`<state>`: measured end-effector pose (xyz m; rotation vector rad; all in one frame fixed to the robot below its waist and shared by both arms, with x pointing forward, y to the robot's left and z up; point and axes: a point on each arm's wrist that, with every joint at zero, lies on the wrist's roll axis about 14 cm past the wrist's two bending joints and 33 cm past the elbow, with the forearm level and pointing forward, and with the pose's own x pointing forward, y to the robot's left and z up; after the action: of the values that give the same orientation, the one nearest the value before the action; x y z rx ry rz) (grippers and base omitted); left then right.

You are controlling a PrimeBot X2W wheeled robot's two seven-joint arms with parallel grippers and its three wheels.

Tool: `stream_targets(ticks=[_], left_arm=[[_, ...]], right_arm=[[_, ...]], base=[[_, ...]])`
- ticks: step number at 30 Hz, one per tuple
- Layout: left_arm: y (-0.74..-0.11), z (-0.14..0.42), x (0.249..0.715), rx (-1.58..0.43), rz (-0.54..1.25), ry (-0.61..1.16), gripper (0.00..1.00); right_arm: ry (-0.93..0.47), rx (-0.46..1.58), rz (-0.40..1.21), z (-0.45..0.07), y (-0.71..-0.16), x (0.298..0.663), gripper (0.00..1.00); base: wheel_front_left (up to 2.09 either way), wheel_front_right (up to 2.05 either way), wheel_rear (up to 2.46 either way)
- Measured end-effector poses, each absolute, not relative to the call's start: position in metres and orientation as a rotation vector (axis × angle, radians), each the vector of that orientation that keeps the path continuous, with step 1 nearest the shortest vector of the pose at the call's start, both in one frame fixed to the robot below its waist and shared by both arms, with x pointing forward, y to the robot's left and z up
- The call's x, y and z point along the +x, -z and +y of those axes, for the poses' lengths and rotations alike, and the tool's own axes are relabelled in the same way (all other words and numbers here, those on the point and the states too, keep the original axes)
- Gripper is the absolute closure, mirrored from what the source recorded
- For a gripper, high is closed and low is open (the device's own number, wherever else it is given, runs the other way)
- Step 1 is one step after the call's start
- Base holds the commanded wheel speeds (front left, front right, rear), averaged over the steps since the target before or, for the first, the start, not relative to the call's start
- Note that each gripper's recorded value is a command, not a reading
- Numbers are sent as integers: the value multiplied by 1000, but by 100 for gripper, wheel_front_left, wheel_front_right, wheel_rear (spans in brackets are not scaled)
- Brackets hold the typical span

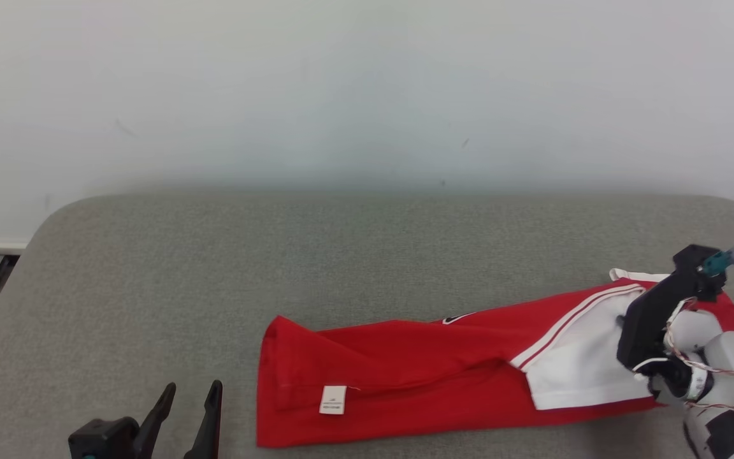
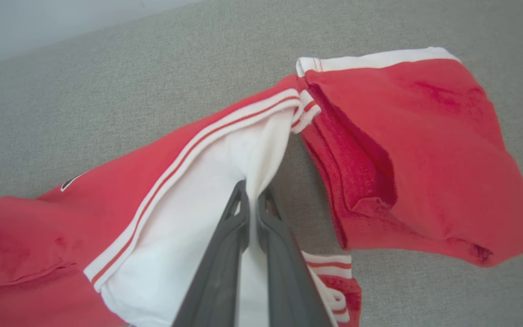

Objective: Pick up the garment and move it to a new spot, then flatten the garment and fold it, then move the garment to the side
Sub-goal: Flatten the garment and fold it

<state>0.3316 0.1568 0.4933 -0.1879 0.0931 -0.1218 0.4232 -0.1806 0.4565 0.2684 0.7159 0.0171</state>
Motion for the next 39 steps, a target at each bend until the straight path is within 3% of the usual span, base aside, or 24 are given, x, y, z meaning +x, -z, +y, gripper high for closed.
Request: stream_targets(ticks=[10,18,39], left_arm=[[-498,134,329,-199,82,185,0],[-498,129,328,-198,82,202,0],[-494,140,324,-213,95,161,0]], right_arm=[[117,229,600,-254,-499,408,100],[109,227,596,-253,-514,406,100],[-352,170,795,-50,-505,409,100]], base=[[0,0,0],[0,0,0],[0,0,0]])
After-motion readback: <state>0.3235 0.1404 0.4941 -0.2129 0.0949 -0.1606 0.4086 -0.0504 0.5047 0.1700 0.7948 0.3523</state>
